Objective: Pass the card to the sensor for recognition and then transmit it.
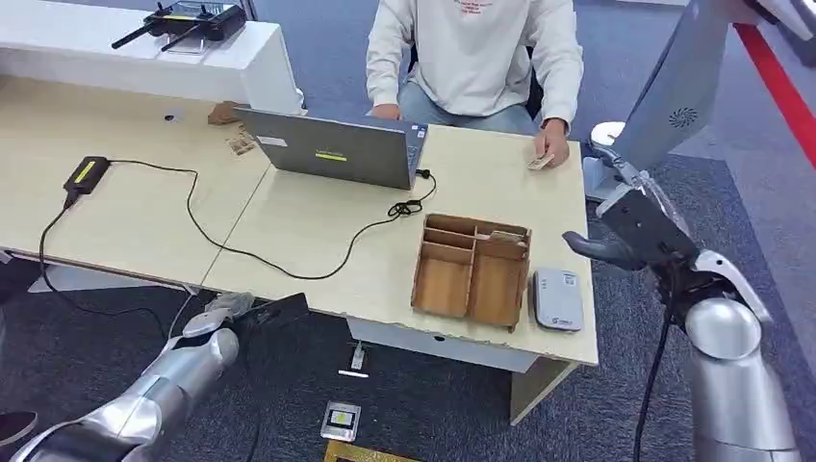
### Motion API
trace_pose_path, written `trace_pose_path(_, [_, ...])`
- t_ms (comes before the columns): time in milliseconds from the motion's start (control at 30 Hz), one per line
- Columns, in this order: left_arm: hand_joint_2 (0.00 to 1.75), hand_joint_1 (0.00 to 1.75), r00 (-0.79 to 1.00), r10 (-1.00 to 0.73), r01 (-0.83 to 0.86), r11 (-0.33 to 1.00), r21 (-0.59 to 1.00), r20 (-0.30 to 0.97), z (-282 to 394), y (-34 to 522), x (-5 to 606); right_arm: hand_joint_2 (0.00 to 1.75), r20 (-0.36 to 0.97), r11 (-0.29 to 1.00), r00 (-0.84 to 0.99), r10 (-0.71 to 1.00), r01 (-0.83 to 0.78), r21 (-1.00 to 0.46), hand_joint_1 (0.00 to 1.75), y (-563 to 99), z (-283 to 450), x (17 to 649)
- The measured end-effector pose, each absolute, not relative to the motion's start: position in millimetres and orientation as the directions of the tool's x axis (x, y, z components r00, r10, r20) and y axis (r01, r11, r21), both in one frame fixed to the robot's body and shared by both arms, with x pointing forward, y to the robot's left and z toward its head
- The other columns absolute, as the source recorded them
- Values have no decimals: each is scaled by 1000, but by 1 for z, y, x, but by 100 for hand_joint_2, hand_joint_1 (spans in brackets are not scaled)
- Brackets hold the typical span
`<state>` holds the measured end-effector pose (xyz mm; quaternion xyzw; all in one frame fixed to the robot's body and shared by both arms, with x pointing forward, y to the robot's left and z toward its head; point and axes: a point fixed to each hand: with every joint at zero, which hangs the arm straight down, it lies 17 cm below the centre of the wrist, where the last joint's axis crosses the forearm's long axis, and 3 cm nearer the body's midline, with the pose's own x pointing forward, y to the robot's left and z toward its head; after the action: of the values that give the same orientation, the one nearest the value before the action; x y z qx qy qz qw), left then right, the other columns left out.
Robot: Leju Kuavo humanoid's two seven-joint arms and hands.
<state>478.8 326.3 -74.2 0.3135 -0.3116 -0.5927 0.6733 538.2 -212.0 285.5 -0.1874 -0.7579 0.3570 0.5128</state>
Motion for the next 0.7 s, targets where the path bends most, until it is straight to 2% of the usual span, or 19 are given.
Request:
trace_pose_path(133, [0,0,116,-992,599,111,793,51,-73,328,480,175,632,658,-385,673,-81,-749,0,-213,284,539])
trace_pose_path(167, [175,0,131,-990,597,124,793,57,-73,331,480,175,631,653,-363,686,-75,-753,0,-217,281,541])
trace_pose_path(300, [175,0,166,-983,584,162,795,78,-71,338,481,175,634,664,-292,716,8,-747,0,-250,280,550])
trace_pose_path(467, [175,0,206,-975,572,188,798,82,-70,352,480,175,665,687,-173,727,180,-704,0,-326,280,564])
trace_pose_path(700, [175,0,241,-967,562,205,801,78,-71,364,475,175,673,653,-20,740,263,-710,0,-417,262,565])
